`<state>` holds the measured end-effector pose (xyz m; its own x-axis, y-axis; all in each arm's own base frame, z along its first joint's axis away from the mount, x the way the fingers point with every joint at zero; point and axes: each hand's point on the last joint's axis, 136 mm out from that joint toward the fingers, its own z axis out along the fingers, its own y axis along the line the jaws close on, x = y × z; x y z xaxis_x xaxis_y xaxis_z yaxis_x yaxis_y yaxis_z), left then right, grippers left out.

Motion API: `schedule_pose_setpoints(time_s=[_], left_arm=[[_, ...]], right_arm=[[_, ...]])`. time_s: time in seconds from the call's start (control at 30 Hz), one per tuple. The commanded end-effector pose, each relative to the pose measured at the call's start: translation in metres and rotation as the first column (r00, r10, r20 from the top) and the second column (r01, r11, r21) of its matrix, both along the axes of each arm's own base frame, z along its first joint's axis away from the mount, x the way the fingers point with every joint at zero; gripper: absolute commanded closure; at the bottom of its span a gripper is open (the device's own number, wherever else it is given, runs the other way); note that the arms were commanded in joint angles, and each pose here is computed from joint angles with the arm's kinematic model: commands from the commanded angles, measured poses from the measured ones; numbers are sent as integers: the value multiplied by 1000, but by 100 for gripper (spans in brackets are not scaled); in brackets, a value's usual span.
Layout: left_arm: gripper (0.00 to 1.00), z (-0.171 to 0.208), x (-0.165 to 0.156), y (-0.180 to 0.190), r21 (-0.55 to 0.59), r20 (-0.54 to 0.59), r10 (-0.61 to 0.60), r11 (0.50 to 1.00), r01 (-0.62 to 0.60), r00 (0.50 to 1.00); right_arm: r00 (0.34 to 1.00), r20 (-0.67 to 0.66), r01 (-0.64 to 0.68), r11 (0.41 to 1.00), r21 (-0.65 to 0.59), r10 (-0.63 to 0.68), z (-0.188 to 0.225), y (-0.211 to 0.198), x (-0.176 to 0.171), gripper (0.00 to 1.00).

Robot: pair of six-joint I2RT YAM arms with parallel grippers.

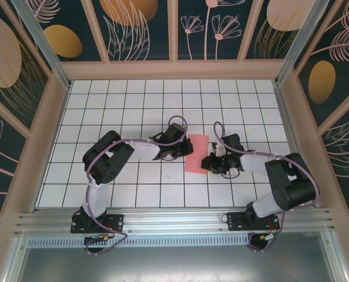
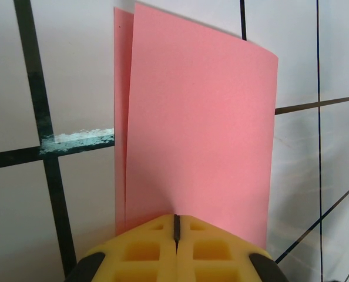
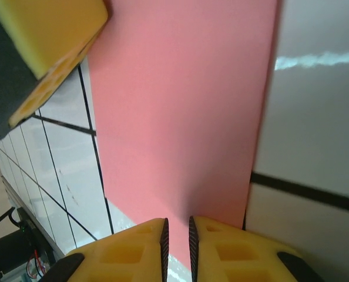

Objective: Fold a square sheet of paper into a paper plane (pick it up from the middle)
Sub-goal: Fold the square sheet of paper in half at the center of the table.

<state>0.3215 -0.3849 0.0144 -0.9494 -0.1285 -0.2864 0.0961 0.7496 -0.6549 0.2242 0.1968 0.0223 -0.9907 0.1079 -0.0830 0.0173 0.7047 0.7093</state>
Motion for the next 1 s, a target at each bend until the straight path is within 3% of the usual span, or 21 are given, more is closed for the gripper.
schedule_pose_setpoints(time_s=[0.0, 0.3, 0.43, 0.73, 0.97], left_arm=[[97, -56, -31, 34, 173, -131, 9, 985, 14, 991], [97, -57, -31, 34, 173, -135, 7, 985, 16, 991], [97, -56, -31, 34, 177, -132, 8, 984, 16, 991], [97, -59, -33, 36, 180, -136, 6, 983, 18, 991], [97, -58, -33, 35, 179, -136, 6, 984, 18, 991]], right_arm=[[1000, 0, -18, 999, 36, 18, 12, 6, -13, 80], [998, -58, 2, 998, -57, -6, -22, -7, -25, 80], [999, -37, -2, 999, -37, 1, -11, -4, -22, 80], [990, 129, 57, 998, 26, -60, 45, -4, 50, 80], [995, 90, 42, 999, 27, -44, 24, 3, 73, 80]])
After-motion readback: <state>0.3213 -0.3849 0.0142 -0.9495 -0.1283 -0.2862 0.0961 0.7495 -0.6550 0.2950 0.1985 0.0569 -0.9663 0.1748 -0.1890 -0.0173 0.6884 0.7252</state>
